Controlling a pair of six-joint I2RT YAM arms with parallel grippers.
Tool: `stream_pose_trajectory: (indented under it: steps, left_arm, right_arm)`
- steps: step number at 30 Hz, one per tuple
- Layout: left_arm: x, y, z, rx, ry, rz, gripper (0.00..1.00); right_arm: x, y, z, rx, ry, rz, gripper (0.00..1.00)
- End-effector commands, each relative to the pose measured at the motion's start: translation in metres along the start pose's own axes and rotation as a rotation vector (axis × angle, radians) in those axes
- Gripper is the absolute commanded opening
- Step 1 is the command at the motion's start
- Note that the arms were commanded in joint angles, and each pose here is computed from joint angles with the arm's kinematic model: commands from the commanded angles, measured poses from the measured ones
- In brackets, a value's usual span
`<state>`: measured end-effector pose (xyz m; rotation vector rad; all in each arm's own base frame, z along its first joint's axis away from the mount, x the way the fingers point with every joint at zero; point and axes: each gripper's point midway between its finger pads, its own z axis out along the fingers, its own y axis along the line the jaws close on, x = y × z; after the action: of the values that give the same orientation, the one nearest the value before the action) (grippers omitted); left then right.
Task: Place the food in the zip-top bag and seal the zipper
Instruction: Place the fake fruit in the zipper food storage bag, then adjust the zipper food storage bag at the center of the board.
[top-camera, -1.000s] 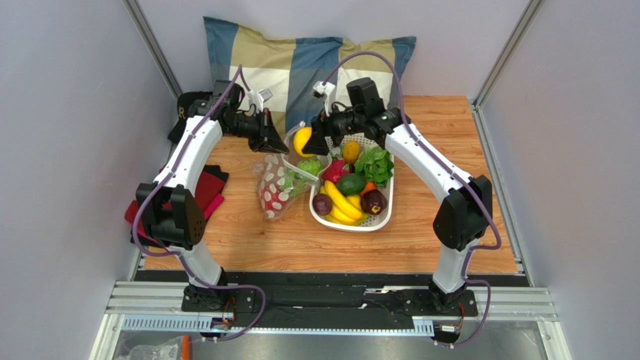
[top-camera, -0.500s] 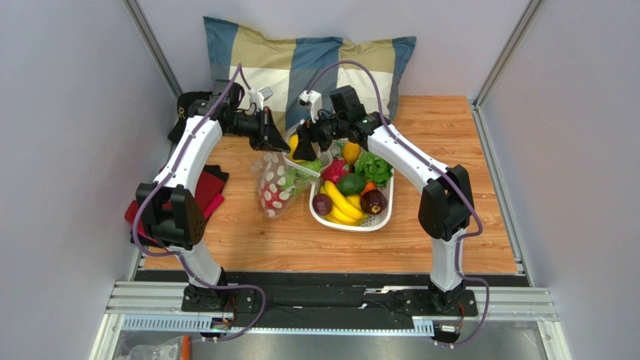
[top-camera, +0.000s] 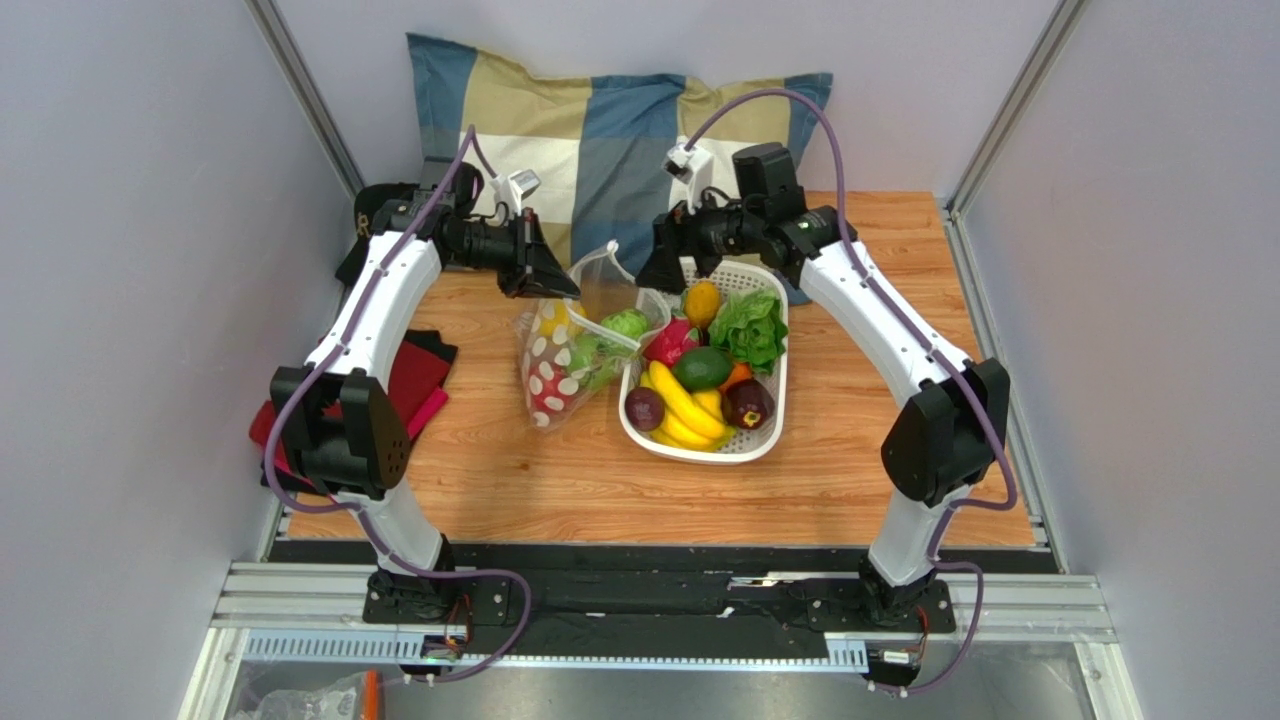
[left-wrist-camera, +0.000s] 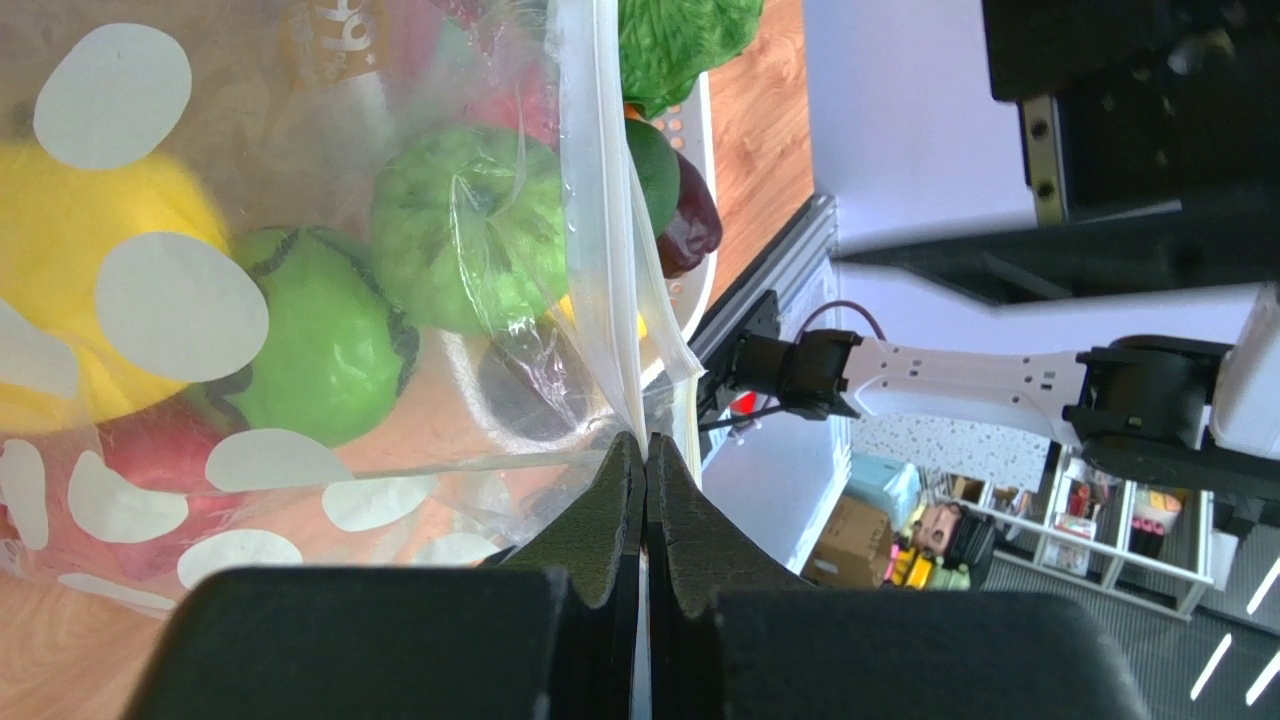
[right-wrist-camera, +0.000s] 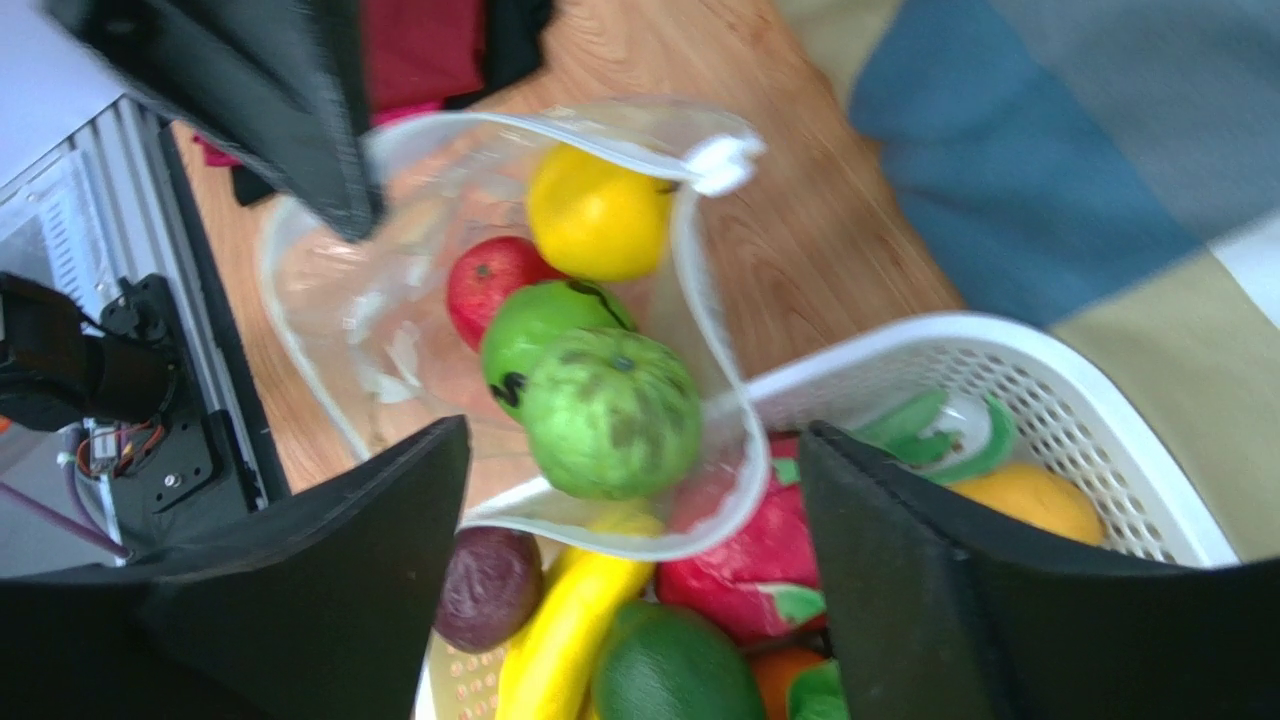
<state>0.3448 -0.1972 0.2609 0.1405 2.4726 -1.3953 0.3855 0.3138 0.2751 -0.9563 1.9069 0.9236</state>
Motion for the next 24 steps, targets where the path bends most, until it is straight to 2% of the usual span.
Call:
stream_pose_trajectory:
  steps: [1,2,7,10,12,13,14,15,16,19,20,24]
  left_arm:
    - [-0.006,-0.021,-0.009,0.056,-0.031,0.049,0.0]
    - [-0.006,-0.02,-0.009,0.055,-0.03,0.046,0.0]
    - [-0.006,-0.021,-0.011,0.049,-0.034,0.058,0.0]
    - [-0.005,-0.021,-0.012,0.041,-0.035,0.063,0.0]
    - [-0.005,-0.02,-0.012,0.037,-0.033,0.062,0.0]
    - [-0.004,-0.02,-0.012,0.035,-0.033,0.07,0.0]
    - [-0.003,-0.018,-0.013,0.022,-0.03,0.064,0.0]
    - [-0.003,-0.018,-0.015,0.01,-0.032,0.075,0.0]
    - [-0.003,-0.016,-0.017,-0.007,-0.035,0.083,0.0]
    - [0.0,0.005,-0.025,-0.15,-0.058,0.123,0.0]
    - [-0.002,0.022,-0.033,-0.274,-0.088,0.149,0.0]
    - [-0.005,0.067,-0.061,-0.576,-0.14,0.186,0.0]
  right_arm:
    - [0.042,-0.025,0.002,0.041,0.116,0.155,0.77]
    - [0.051,-0.03,0.008,0.043,0.141,0.176,0.73]
    - [0.074,-0.039,0.019,0.049,0.207,0.231,0.68]
    - [0.088,-0.038,0.023,0.027,0.253,0.273,0.61]
    - [0.093,-0.03,0.024,-0.013,0.269,0.298,0.5]
    - [0.091,-0.026,0.024,-0.032,0.268,0.304,0.4]
    - [0.087,-0.019,0.022,-0.068,0.257,0.313,0.19]
    - [0.082,-0.014,0.02,-0.089,0.246,0.316,0.07]
    - [0.07,-0.008,0.014,-0.101,0.218,0.309,0.0]
    - [0.034,0.015,0.0,-0.168,0.114,0.259,0.0]
    - [0.019,0.022,-0.002,-0.18,0.066,0.237,0.0]
    - [-0.011,0.052,-0.011,-0.212,0.004,0.174,0.0]
